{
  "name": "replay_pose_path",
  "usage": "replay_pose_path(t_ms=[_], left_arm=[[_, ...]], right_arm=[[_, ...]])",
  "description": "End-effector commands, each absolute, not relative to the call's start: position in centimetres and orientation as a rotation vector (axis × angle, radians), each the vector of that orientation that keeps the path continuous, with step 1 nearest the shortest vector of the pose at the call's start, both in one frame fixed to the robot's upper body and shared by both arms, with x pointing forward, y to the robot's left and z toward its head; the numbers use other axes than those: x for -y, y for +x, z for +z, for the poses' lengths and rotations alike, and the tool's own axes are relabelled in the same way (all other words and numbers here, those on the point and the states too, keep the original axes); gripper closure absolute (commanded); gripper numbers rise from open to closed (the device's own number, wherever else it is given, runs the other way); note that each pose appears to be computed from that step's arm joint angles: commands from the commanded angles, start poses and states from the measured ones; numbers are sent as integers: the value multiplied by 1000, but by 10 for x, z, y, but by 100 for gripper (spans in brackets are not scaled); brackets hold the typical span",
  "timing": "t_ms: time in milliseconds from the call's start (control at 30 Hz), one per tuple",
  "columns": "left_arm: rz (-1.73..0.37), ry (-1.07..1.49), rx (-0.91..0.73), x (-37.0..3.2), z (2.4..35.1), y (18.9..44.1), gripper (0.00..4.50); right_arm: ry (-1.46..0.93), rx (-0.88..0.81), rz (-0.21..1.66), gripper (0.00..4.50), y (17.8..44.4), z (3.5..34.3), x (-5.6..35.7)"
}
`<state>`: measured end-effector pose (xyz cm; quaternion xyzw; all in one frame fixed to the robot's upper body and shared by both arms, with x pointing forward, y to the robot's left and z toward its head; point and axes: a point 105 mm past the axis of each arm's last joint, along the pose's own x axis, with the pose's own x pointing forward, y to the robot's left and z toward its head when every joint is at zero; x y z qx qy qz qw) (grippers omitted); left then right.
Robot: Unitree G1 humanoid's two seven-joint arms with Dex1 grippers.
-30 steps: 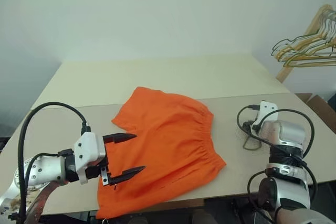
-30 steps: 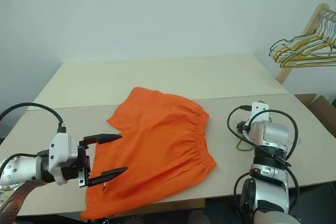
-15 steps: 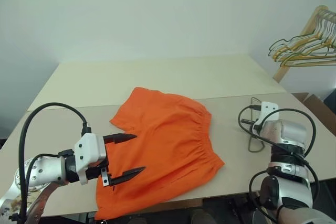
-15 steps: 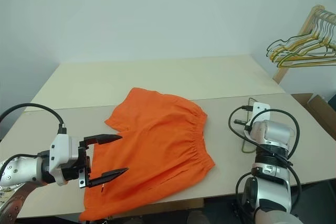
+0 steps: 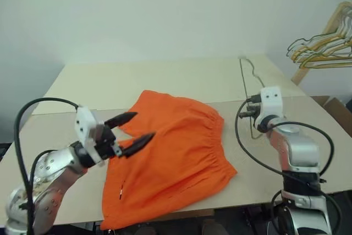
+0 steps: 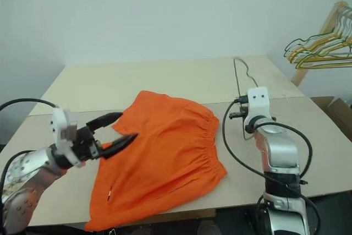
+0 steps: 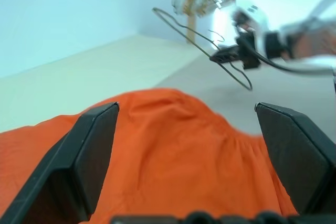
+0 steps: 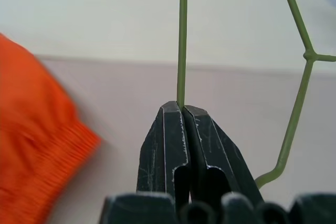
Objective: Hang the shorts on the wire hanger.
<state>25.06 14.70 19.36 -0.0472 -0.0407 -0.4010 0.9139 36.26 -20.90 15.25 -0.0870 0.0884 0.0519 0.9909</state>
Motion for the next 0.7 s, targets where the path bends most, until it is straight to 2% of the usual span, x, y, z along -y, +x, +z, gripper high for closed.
replay_pose_path(t_ms=[33, 133, 333, 700], left_arm=[[-757, -338, 150, -143, 219, 268, 0], [-736, -503, 186, -139, 236, 281, 0], [-767, -544, 177, -119, 243, 293, 0], [-816, -590, 201, -100, 249, 295, 0]], right_arm=[[-331, 110, 312, 447, 342, 193, 163], [-398, 255, 437, 447, 325, 202, 132], [-516, 460, 635, 447, 297, 207, 85], [-599, 548, 775, 447, 282, 197, 67]])
